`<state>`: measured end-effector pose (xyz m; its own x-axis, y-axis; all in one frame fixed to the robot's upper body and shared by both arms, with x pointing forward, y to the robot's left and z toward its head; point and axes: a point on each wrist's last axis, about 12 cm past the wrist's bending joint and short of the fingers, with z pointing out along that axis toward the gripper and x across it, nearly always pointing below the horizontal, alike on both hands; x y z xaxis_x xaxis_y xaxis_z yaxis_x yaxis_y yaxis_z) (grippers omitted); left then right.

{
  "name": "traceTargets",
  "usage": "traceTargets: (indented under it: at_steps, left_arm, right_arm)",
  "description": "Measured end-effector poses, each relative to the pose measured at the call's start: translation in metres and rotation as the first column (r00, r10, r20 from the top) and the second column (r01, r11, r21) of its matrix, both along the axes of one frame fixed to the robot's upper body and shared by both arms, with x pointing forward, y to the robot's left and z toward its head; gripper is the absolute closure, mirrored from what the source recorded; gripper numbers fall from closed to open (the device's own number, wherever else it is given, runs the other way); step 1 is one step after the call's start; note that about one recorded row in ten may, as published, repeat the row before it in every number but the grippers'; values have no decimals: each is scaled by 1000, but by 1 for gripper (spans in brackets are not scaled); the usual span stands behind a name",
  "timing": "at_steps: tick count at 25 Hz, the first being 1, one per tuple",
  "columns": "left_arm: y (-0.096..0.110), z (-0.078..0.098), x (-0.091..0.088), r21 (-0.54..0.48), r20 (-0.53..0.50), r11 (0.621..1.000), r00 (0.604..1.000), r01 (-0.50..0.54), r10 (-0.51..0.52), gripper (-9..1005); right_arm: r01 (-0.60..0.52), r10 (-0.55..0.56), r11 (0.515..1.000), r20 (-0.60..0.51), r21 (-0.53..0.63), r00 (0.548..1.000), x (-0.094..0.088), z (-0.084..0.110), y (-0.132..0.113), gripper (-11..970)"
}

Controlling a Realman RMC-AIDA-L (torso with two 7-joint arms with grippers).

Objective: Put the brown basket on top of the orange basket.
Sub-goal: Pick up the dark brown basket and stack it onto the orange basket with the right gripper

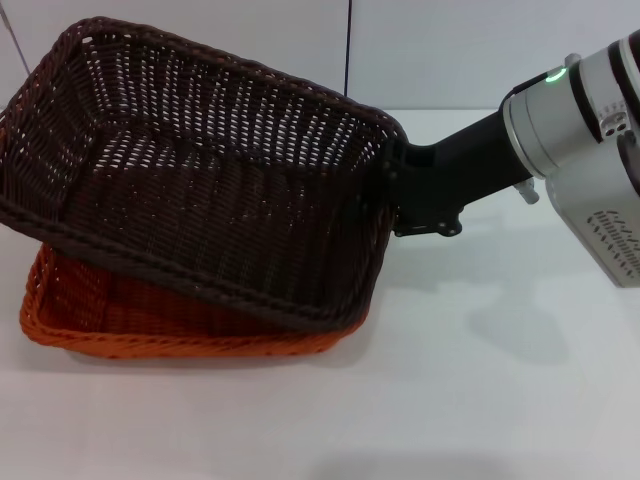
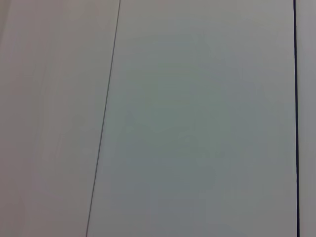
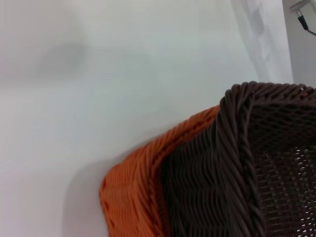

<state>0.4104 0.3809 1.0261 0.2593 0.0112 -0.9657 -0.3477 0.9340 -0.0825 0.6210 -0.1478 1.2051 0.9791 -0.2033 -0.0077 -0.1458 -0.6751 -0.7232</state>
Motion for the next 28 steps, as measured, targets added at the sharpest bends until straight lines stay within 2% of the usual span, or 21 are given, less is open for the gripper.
traceTargets:
  at_steps: [4,16,21,28]
  left_arm:
    - [1,0,-2,-4,-1,1000,1000,-2,2,224]
    - [1,-2,-2,-10,-7,1000,1000,0,0,224]
    - [-1,-2,1,-11,-6,1000,1000,8,-8,224]
    - [-3,-3,5,-17,-18,1000,1000,18,-18,224]
  right_arm:
    - [7,-7,1000,-5,5,1000,-1,-3,0,764]
    - [99,-96,988,-29,117,995,-9,-14,-8,762]
    - [112,-110,989,-25,98,994,-12,-24,-9,559]
    - [124,-122,986,-23,108,992,-14,-24,-14,419]
